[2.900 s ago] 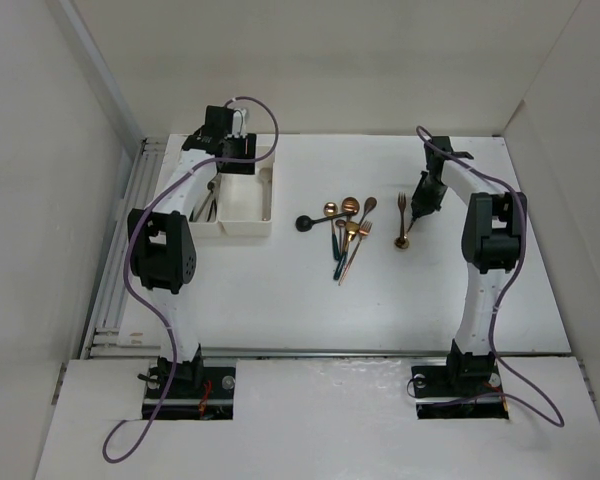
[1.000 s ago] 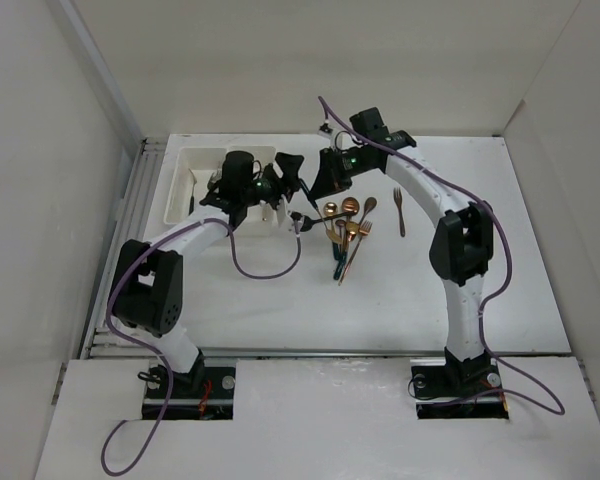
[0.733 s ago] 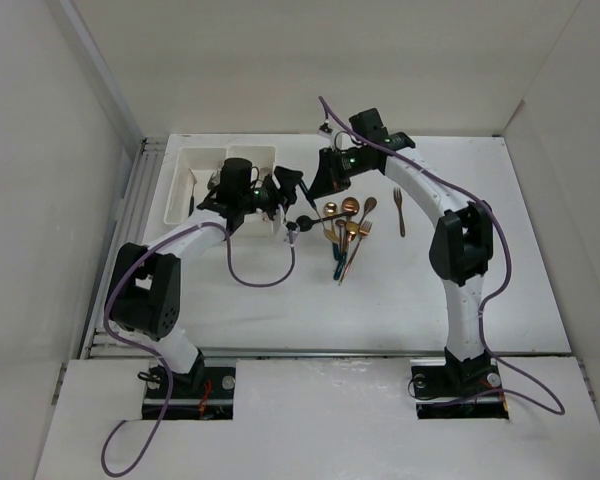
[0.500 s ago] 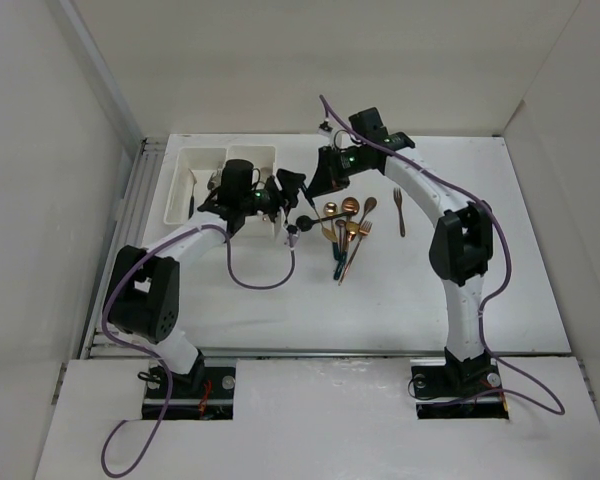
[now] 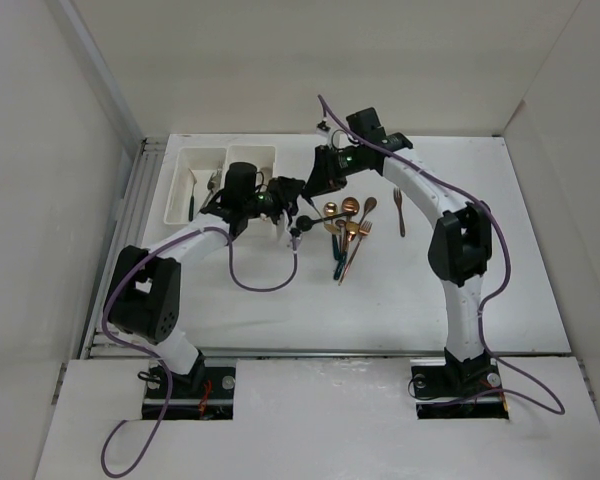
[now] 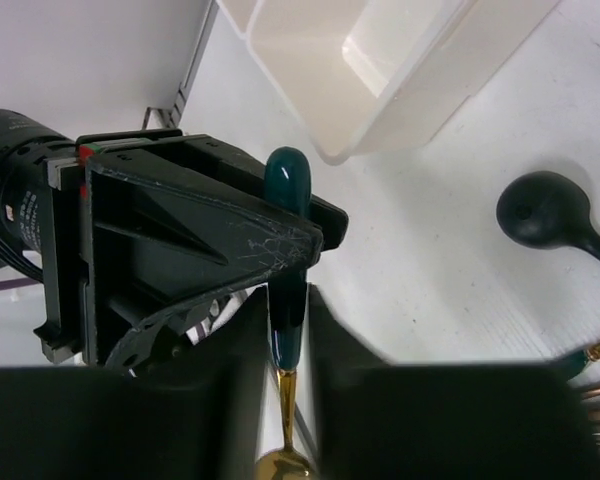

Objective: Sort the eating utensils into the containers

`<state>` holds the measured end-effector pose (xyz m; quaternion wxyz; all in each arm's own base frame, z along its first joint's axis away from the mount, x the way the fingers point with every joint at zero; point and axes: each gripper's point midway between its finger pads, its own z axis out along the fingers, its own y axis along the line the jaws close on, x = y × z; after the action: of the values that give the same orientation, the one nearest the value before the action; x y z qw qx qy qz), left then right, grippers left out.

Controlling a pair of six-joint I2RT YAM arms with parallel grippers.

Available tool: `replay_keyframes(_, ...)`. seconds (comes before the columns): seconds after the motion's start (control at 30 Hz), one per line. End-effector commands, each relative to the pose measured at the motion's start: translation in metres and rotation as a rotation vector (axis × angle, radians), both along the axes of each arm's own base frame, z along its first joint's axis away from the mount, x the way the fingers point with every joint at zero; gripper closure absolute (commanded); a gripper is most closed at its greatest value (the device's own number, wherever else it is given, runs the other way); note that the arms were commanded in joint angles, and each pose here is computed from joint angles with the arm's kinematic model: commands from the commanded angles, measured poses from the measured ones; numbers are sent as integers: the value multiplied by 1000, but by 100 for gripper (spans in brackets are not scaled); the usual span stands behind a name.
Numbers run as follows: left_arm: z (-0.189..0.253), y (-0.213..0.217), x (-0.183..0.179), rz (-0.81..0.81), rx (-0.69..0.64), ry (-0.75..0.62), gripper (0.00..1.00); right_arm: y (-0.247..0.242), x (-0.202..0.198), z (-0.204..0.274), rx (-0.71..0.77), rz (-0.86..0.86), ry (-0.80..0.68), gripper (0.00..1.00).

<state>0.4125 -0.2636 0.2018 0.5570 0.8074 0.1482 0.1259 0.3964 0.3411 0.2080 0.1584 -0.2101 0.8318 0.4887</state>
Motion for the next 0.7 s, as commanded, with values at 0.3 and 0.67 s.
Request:
replay_keyframes(0.3, 27, 32, -14, 469, -227, 825, 100, -149, 80, 179, 171, -684, -334, 25)
replay_keyframes(0.67, -27, 95, 21, 1215, -892, 2071, 100, -242, 84, 157, -198, -1137, -412, 12)
